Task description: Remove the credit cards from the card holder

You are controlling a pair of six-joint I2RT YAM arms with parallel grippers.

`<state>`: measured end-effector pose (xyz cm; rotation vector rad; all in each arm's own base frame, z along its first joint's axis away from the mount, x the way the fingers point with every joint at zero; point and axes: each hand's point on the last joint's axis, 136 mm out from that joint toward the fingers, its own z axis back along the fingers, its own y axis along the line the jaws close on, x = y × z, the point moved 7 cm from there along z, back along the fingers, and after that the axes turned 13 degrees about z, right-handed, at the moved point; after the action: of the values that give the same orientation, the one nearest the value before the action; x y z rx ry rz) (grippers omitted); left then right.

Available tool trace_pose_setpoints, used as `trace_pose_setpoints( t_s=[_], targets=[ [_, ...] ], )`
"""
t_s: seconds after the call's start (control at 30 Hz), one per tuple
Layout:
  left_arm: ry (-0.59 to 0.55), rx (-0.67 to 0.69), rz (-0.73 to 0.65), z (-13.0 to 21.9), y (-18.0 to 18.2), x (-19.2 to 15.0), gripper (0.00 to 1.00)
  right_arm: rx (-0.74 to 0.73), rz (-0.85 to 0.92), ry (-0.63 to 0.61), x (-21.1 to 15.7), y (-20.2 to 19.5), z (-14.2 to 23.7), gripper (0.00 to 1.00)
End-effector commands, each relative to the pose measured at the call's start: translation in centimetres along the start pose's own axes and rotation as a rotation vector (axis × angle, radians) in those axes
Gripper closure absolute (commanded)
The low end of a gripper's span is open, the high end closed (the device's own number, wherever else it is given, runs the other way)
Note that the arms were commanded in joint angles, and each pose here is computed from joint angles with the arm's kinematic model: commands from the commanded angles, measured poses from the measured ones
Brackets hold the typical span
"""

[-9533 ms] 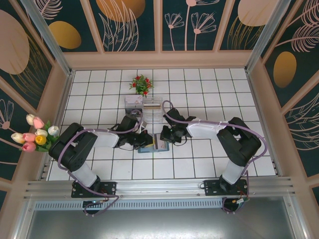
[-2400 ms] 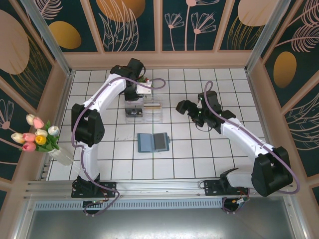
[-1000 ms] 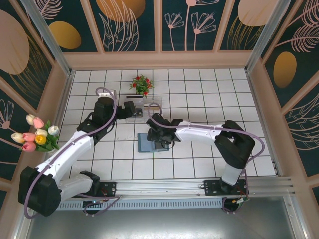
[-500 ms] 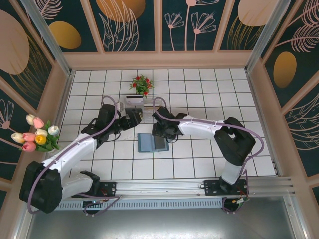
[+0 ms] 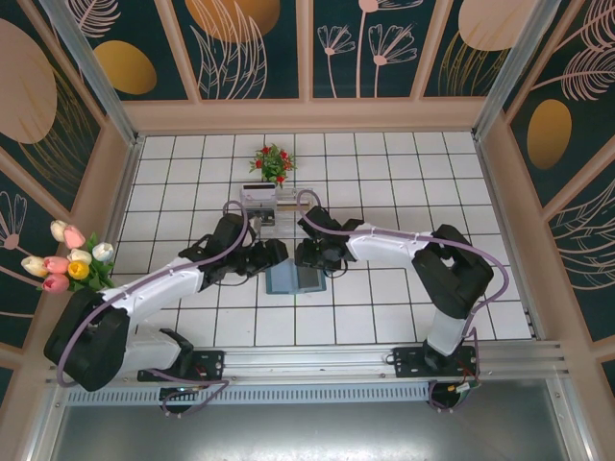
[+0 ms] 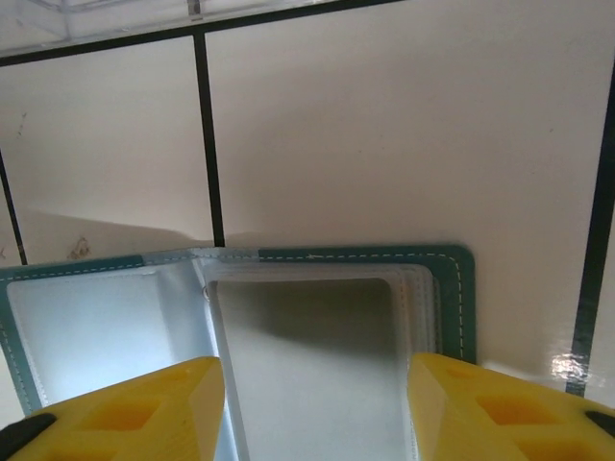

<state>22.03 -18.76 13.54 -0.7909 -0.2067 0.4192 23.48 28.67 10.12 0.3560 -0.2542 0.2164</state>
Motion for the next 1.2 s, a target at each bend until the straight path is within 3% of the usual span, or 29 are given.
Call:
trace_pose_setpoints(
  t_s=[0.0, 0.63, 0.9, 1.17],
  targets=[
    [0.034, -0.010, 0.039, -0.7, 0.6, -0.6, 0.37, 0.021, 0.010, 0.013, -0.4, -0.2, -0.2, 0.48],
    [0.050, 0.185, 0.022, -2.5, 5.2, -1.2, 0.71, -0.048, 0.036, 0.014, -0.9, -1.4, -0.4, 0.50],
    [0.043, 0.223, 0.029, -2.6, 6.0, -1.2, 0.74, -0.035, 0.044, 0.036, -1.3, -1.4, -0.9, 0.51],
    [0.057, 0.222, 0.026, -2.8, 6.1, -1.3, 0.74, 0.100, 0.070, 0.055, -1.3, 0.0, -0.9, 0.52]
  ],
)
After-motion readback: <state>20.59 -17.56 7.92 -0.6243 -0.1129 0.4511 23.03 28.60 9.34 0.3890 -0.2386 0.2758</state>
